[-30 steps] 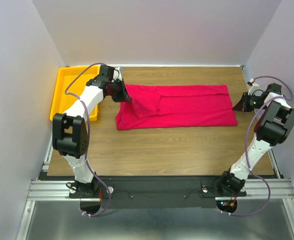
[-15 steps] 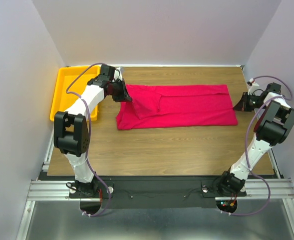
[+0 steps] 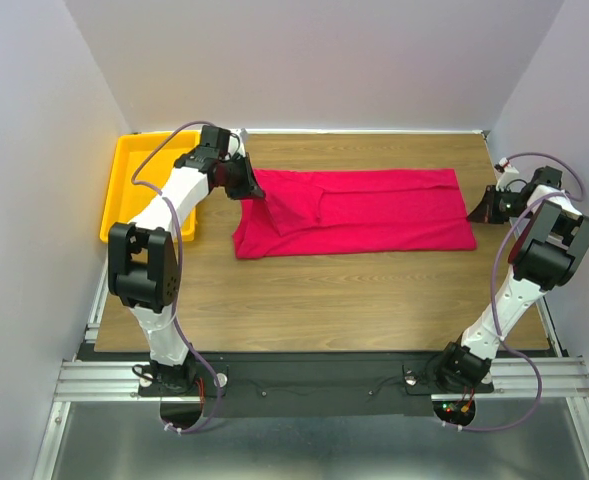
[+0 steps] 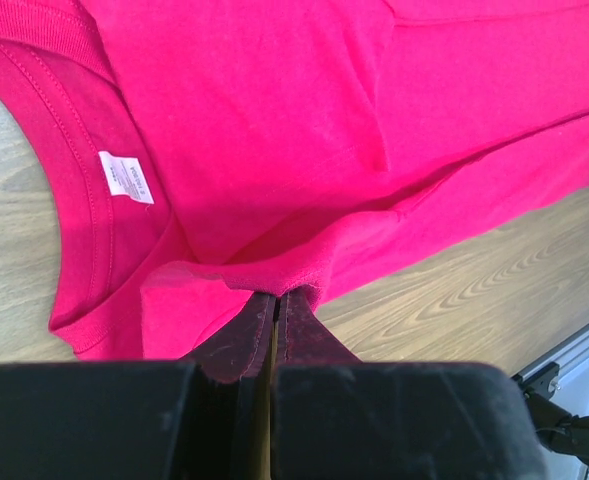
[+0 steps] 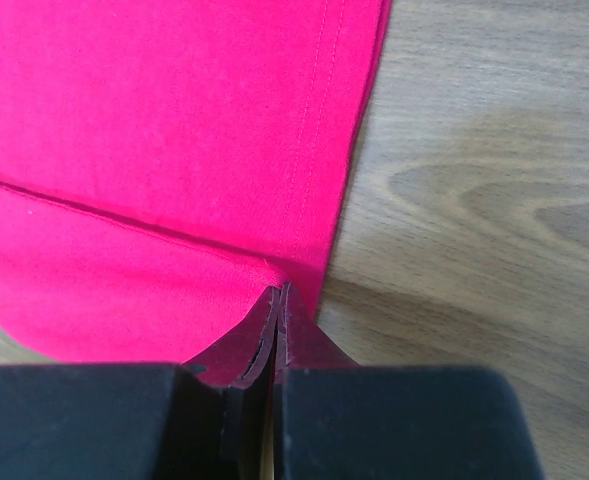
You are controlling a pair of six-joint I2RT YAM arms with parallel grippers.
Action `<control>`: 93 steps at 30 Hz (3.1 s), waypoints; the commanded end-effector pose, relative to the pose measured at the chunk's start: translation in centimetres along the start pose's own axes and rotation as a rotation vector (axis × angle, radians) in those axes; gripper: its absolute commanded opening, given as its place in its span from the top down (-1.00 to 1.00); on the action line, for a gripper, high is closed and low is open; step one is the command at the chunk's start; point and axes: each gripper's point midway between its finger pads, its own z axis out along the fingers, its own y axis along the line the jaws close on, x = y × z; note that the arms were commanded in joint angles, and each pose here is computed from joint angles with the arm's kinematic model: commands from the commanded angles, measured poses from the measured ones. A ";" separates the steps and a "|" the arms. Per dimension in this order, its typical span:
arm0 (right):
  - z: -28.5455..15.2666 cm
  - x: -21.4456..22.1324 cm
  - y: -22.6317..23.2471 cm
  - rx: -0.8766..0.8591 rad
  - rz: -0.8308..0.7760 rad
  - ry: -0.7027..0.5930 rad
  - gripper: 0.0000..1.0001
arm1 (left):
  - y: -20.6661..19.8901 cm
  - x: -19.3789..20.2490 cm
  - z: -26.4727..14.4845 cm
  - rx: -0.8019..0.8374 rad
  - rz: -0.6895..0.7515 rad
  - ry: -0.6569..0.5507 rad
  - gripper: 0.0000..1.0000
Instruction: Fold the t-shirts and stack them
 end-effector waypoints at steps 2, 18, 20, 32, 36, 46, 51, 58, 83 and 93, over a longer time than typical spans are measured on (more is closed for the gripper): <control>0.1 -1.6 -0.8 0.030 -0.048 -0.034 0.99 | -2.0 -2.7 -1.1 0.042 0.048 -0.067 1.00; 0.2 -1.5 -1.0 0.041 -0.048 -0.030 0.99 | -2.3 -3.6 0.5 0.041 0.066 -0.035 1.00; 0.2 -1.5 -1.0 0.042 -0.046 -0.030 0.99 | -2.2 -3.7 0.7 0.037 0.066 -0.034 1.00; 0.4 -1.8 -0.9 0.043 -0.047 -0.034 0.96 | -1.2 -3.4 1.6 0.003 0.065 -0.023 1.00; 0.4 -1.8 -0.9 0.045 -0.046 -0.032 0.96 | -1.1 -3.6 1.7 -0.002 0.064 -0.027 1.00; 0.4 -1.8 -1.1 0.050 -0.045 -0.032 0.95 | -0.8 -3.7 2.5 -0.010 0.062 -0.016 1.00; 0.4 -1.8 -1.2 0.054 -0.044 -0.031 0.95 | -0.4 -3.6 2.7 -0.019 0.061 -0.011 1.00; 0.4 -2.1 -1.2 0.055 -0.046 -0.036 0.93 | -0.3 -3.5 2.9 -0.026 0.065 -0.009 1.00; 0.5 -3.2 -1.1 0.068 -0.052 -0.049 0.87 | 0.6 -3.6 3.9 -0.056 0.053 -0.008 1.00; 0.4 -4.1 -1.5 0.091 -0.044 -0.063 0.71 | 0.9 -3.9 4.6 -0.063 0.043 -0.008 1.00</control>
